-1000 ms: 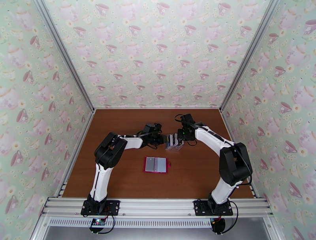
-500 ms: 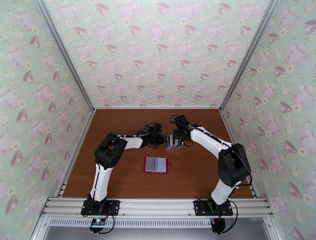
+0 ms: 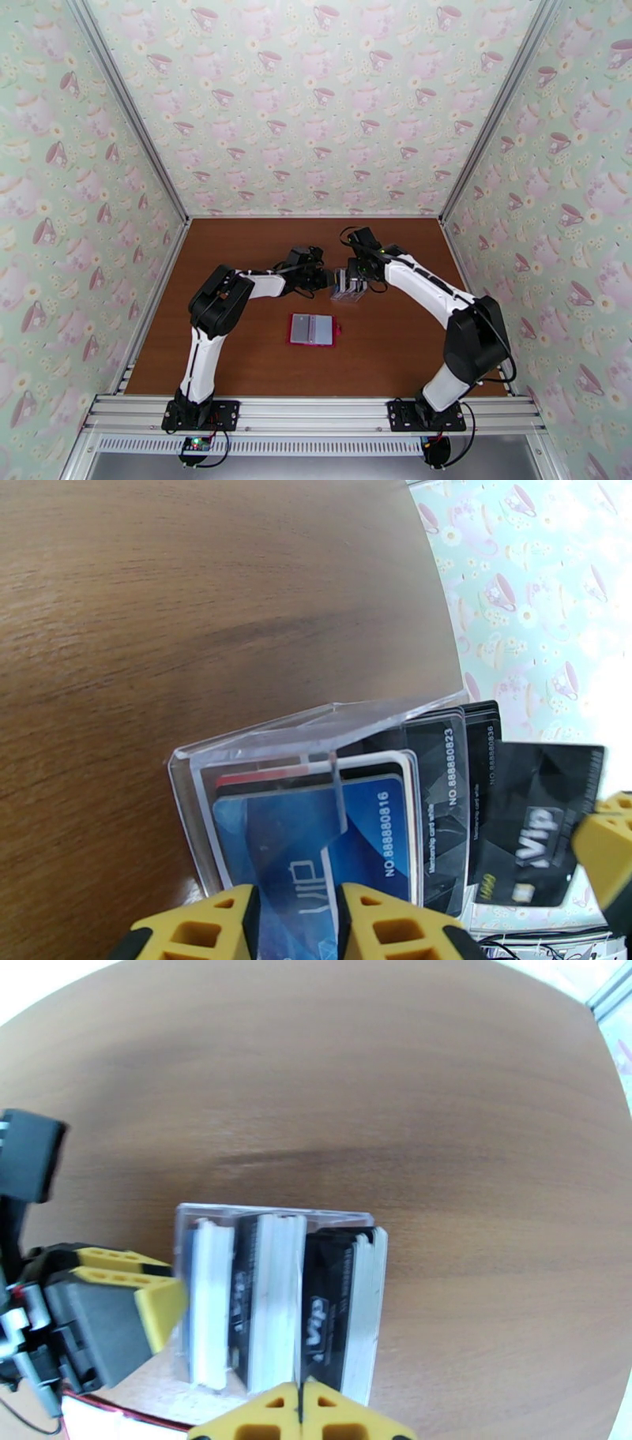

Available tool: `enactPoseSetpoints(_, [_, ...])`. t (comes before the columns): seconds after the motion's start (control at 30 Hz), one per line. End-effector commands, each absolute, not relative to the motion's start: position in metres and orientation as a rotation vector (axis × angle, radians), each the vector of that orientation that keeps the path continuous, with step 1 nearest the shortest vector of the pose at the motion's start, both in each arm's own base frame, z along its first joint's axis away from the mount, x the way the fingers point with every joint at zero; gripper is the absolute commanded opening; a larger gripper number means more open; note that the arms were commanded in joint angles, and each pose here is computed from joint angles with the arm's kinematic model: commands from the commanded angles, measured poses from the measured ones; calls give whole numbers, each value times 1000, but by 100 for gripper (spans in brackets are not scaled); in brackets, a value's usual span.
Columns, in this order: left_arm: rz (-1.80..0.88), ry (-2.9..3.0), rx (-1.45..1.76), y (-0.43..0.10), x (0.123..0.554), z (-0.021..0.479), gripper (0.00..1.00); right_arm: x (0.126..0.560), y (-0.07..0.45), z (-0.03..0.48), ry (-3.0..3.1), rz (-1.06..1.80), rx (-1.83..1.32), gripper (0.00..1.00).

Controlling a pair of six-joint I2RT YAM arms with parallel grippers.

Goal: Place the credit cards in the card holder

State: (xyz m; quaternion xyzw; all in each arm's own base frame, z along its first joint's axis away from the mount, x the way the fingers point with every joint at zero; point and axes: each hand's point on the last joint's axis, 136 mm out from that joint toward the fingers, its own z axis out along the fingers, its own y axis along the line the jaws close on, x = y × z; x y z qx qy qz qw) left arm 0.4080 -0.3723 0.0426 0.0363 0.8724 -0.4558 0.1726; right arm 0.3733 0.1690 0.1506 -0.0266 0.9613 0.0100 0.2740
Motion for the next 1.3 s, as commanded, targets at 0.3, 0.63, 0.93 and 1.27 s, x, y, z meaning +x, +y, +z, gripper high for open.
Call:
enactPoseSetpoints(0.3, [-1121,2628,43,-347,389,24,31,344,179,184,2475,-126,-47,0])
enactPoseSetpoints(0.63, [-1108,2577,76,-345,389,55,33,317,189,189,2417,-210,-78,0])
enactPoseSetpoints(0.93, [-1128,2545,101,-344,383,70,33,298,213,186,2373,-327,-161,0])
enactPoseSetpoints(1.27, [-981,2553,139,-309,355,91,34,272,254,163,2440,-61,-199,0])
